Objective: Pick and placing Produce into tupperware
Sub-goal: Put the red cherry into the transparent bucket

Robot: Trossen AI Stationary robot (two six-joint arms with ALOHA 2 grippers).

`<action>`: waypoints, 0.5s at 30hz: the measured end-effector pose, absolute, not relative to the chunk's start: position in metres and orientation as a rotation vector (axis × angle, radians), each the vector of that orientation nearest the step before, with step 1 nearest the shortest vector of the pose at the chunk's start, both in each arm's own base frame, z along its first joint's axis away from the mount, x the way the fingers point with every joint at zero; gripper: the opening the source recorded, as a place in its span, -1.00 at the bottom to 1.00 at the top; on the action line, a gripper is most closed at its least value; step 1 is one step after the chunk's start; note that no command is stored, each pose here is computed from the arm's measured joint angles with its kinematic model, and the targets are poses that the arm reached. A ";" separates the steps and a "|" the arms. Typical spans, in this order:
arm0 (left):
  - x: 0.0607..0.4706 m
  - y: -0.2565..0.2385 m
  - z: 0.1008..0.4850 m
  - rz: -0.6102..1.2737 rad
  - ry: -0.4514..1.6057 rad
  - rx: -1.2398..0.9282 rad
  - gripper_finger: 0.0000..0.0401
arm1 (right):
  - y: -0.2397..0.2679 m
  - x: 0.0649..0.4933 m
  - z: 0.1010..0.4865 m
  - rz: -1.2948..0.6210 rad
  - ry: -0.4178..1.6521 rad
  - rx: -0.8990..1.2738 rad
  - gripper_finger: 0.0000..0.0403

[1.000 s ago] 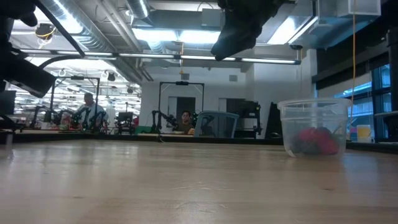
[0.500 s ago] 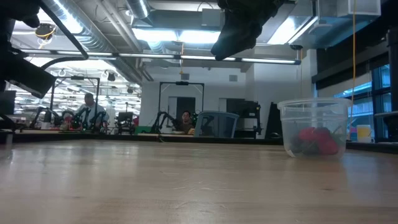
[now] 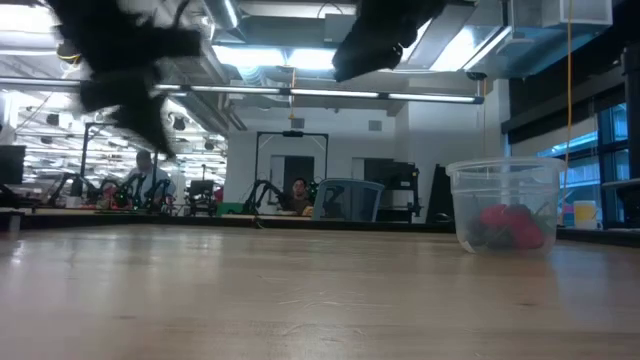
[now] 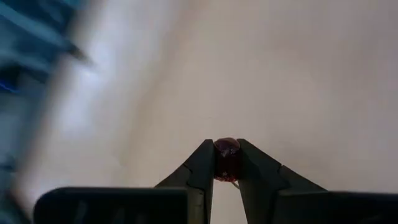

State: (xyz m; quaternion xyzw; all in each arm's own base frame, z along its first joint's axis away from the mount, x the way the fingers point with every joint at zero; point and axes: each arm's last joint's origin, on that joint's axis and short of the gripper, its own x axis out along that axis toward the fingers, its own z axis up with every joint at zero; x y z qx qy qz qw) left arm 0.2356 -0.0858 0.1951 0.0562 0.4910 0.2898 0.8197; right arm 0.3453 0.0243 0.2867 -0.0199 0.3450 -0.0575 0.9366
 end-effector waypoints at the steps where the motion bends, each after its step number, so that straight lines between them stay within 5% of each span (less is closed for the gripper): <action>1: 0.241 -0.083 0.202 0.651 0.991 0.185 -0.74 | 0.026 0.345 0.287 -0.106 0.701 -0.060 0.13; 8: 0.269 -0.075 0.258 0.897 0.652 0.491 -0.74 | 0.036 0.354 0.287 -0.042 0.630 -0.187 0.09; 15: 0.266 -0.074 0.275 0.818 0.661 0.488 -0.74 | 0.038 0.374 0.269 -0.001 0.602 -0.330 -0.02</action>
